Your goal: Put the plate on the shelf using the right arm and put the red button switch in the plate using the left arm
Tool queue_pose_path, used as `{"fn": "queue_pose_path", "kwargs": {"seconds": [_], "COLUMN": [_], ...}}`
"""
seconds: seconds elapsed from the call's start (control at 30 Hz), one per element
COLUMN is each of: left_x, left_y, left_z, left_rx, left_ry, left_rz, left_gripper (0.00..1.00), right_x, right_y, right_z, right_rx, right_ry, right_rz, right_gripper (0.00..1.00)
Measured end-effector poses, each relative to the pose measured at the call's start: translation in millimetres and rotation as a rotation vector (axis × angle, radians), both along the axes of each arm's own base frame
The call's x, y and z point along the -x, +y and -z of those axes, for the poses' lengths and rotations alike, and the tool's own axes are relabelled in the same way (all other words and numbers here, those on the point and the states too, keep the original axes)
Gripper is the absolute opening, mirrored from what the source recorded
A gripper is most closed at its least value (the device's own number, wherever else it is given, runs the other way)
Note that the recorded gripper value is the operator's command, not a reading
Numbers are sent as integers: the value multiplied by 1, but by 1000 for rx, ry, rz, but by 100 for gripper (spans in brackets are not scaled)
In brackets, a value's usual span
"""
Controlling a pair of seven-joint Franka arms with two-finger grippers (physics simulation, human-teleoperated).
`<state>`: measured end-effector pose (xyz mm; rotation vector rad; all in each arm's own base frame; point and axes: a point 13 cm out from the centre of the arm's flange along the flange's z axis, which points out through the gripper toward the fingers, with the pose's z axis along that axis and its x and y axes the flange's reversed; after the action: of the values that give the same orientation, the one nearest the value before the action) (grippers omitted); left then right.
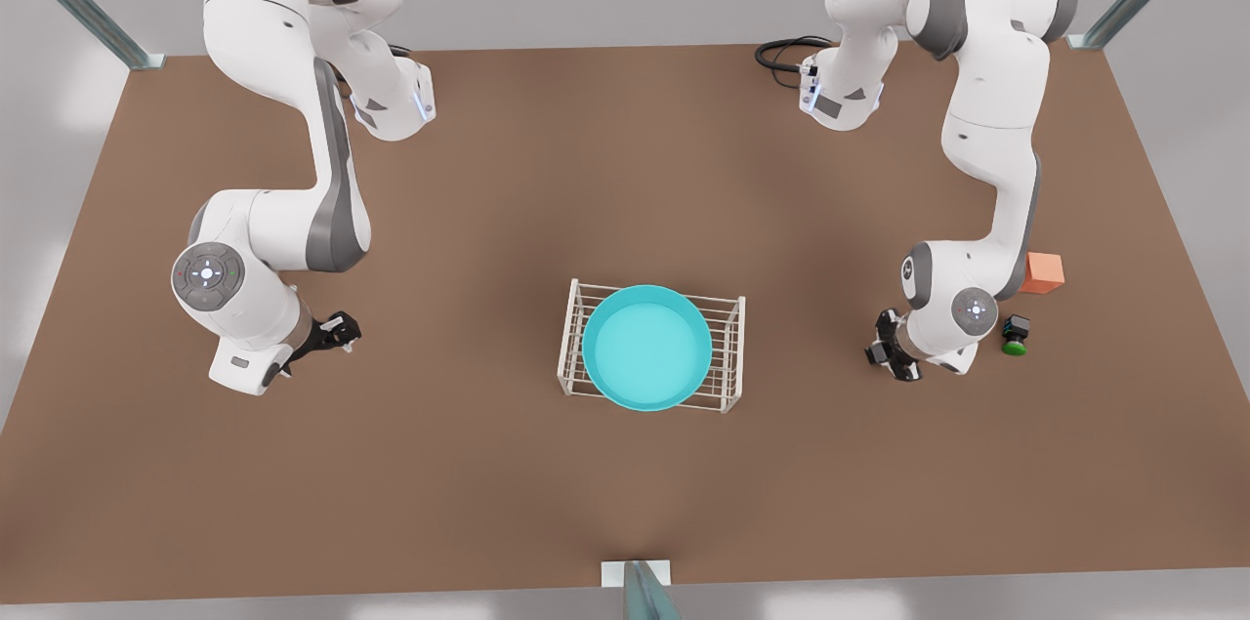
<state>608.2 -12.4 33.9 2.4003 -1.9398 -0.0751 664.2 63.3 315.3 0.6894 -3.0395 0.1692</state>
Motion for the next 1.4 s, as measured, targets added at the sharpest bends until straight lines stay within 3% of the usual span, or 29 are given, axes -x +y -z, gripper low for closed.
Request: {"fn": "queue_pose_path", "kwargs": {"seconds": [0.23, 0.33, 0.47, 0.63, 0.87, 1.03, 1.07, 1.3, 1.4], "left_x": [-25, -83, -113, -67, 35, -4, -9, -24, -83], "left_y": [-9, -65, -163, -289, -458, -441, -441, -448, -313], "left_z": [-30, -105, -213, -302, -273, -225, -225, -237, -327], "left_rx": [10, 62, 152, 195, 210, 169, 170, 173, 84], "left_ry": [-52, -157, -255, -308, -258, -310, -327, -418, -474], "left_rz": [9, 70, 177, 356, 596, 553, 547, 528, 421], "left_gripper": [39, 40, 40, 40, 40, 40, 98, 100, 100], "right_x": [0, 0, 0, 0, -2, -2, -2, -2, -2], "right_y": [0, 0, 0, 0, 1, 1, 1, 2, 3], "right_z": [0, 0, 0, 0, -3, -3, -3, -3, -9], "right_rx": [0, 0, -1, -1, -1, -1, -1, -4, -14], "right_ry": [0, 0, 0, 0, -6, -5, -5, -5, -9], "right_rz": [-1, -2, -3, -3, -5, -5, -5, -5, 0], "right_gripper": [100, 100, 100, 100, 100, 100, 100, 100, 100]}}
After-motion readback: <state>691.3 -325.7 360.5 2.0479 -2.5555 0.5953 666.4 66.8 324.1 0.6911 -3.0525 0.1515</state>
